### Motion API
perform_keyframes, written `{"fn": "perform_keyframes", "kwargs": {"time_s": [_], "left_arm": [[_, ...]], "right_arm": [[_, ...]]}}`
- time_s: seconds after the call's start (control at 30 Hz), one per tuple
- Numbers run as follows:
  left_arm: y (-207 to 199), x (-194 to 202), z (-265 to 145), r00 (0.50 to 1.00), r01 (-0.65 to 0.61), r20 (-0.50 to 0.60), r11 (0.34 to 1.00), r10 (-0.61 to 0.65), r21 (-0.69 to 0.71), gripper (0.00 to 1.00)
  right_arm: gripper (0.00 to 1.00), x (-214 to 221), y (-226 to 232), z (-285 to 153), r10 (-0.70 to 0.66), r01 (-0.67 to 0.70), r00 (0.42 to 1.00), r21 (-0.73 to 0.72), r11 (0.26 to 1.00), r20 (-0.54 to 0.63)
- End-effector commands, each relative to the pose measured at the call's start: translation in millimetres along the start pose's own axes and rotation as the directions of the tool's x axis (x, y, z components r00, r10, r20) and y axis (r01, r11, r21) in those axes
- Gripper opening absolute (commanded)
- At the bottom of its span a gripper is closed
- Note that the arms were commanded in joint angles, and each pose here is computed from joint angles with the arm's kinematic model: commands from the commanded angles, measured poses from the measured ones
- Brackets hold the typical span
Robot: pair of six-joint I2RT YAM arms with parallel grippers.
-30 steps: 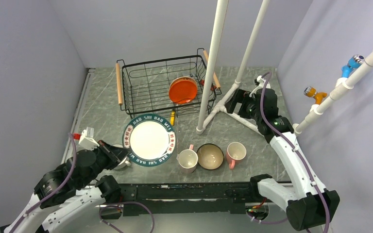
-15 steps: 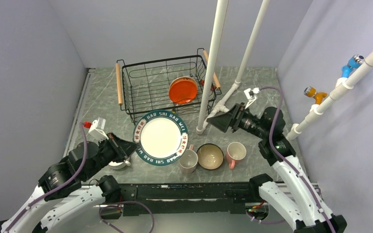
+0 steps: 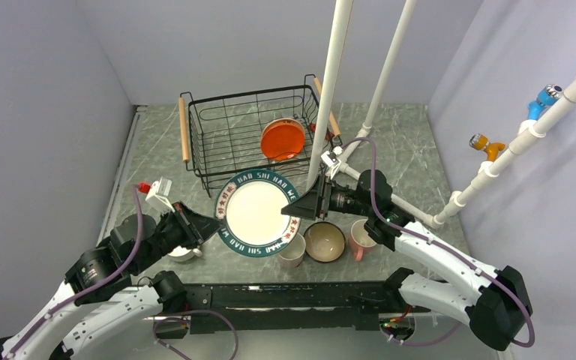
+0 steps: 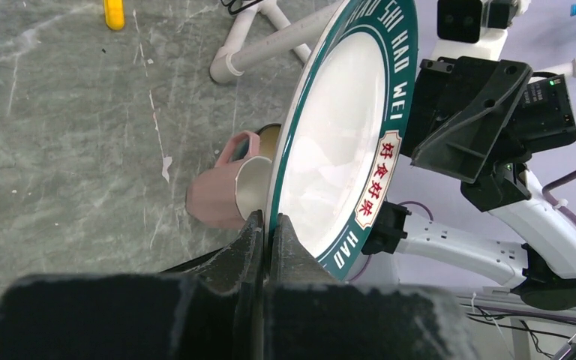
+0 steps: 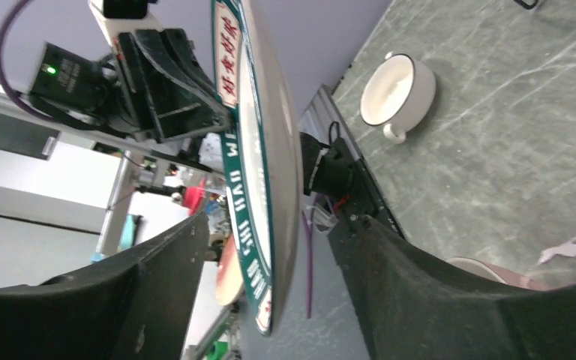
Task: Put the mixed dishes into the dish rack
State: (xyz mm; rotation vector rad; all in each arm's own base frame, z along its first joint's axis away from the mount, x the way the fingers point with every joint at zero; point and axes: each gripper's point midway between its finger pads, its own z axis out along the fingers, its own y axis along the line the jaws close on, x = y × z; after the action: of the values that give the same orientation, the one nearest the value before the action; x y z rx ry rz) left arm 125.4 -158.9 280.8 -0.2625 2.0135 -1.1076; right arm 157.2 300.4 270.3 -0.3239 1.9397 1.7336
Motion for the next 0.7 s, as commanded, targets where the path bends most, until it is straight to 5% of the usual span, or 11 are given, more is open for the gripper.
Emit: {"fn": "perform_keyframes", "kwargs": {"time_s": [0.0, 0.13, 0.4, 0.5, 0.6, 0.67], "left_arm": [[-25, -8, -1, 0.999, 0.036, 0.021, 0.994, -0.039, 0.100, 0.00], [-21, -9, -3, 0.998, 0.047, 0.027, 0.995, -0.049, 0.084, 0.00], [-16, -2, 1, 0.998, 0.064, 0.007, 0.995, -0.065, 0.079, 0.00], [-14, 0, 3, 0.998, 0.064, -0.002, 0.996, -0.064, 0.060, 0.00], [-7, 0, 1, 0.999, 0.048, -0.015, 0.999, -0.048, 0.003, 0.01], [-1, -4, -3, 0.999, 0.035, -0.005, 0.999, -0.035, -0.040, 0.19]], "right_arm": [[0.63, -12, 22, 1, -0.028, 0.034, 0.997, -0.089, 0.995, 0.068], [0.41, -7, 19, 3, 0.003, 0.002, 0.999, -0.093, 0.996, 0.050], [0.33, 8, 13, 9, 0.032, -0.032, 0.999, -0.122, 0.992, -0.003], [0.01, 10, 10, 11, 0.012, -0.015, 1.000, -0.111, 0.994, -0.025], [0.00, 5, 3, 11, 0.005, -0.005, 1.000, -0.044, 0.999, 0.000], [0.00, 1, 0, 7, -0.030, 0.030, 0.999, 0.009, 1.000, 0.019]]}}
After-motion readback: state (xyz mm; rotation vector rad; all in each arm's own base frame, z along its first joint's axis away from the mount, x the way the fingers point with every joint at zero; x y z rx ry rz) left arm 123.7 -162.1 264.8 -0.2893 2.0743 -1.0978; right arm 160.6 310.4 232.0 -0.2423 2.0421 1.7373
